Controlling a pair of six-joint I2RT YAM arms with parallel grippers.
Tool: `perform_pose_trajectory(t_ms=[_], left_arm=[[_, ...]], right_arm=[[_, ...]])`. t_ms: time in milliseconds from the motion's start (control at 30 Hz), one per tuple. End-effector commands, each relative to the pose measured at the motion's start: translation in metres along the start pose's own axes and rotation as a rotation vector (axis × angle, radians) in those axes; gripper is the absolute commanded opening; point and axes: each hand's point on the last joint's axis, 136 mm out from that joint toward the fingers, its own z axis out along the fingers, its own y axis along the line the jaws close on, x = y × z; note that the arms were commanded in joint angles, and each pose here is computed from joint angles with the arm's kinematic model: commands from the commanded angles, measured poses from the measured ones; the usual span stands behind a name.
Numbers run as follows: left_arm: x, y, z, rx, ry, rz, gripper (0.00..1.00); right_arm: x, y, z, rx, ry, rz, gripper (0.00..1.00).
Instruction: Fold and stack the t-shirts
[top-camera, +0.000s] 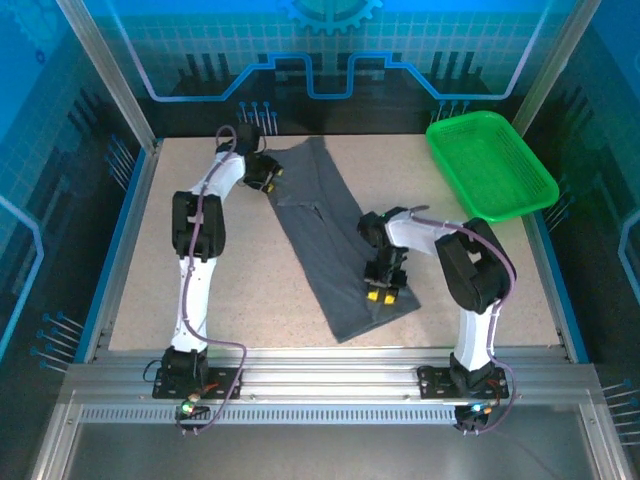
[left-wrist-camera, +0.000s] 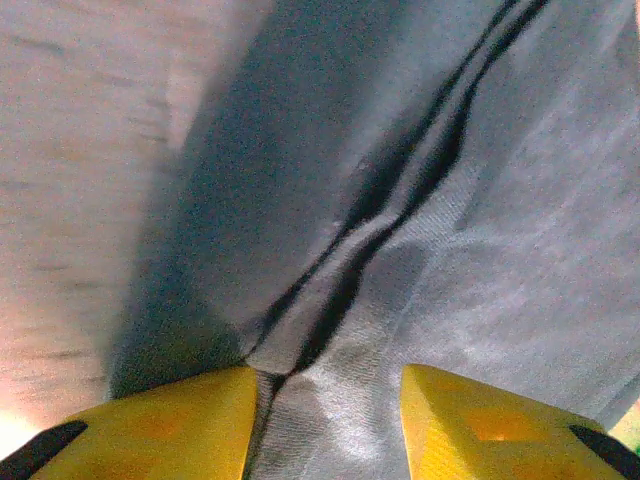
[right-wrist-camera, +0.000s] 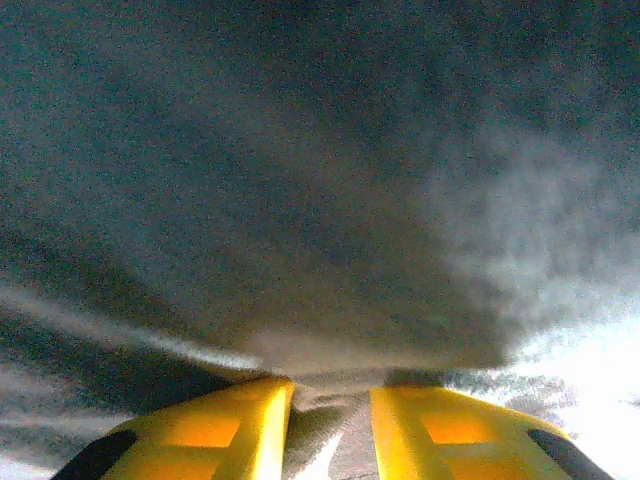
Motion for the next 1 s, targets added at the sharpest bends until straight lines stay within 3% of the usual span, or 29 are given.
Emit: perform_pose_trajectory(t_ms=[0, 167, 333, 433, 533, 700, 800, 967], left_arm=[[0.026, 0.017, 0.029, -0.072, 0.067, 0.03, 0.46], [0.022, -0.033, 0.004, 0.101, 0.027, 0.121, 0.49], [0.022, -0.067, -0.073, 0.185, -0.076, 0.243, 0.54], [0.041, -0.057, -0.115, 0.195, -0.091, 0.268, 0.56], [0.092, -0.016, -0.135, 0.14, 0.016, 0.257, 0.56], [0.225, 0.101, -0.149, -0.074, 0.337, 0.265, 0.54], [0.29, 0.171, -0.163, -0.189, 0.473, 0.266, 0.54], [0.345, 0.226, -0.178, -0.264, 0.565, 0.303, 0.55]], right_arm=[[0.015, 0.048, 0.043, -0.156, 0.091, 0.144, 0.32], [0.003, 0.078, 0.01, -0.186, 0.007, 0.054, 0.36], [-0.004, 0.067, -0.033, -0.24, -0.096, 0.028, 0.49], [-0.008, 0.049, -0.056, -0.268, -0.167, -0.015, 0.55], [-0.007, 0.021, -0.064, -0.243, -0.207, -0.058, 0.55], [-0.003, -0.03, -0.058, -0.179, -0.232, -0.13, 0.56], [0.002, -0.047, -0.045, -0.13, -0.192, -0.194, 0.56], [0.016, -0.044, -0.017, -0.133, -0.113, -0.262, 0.55]])
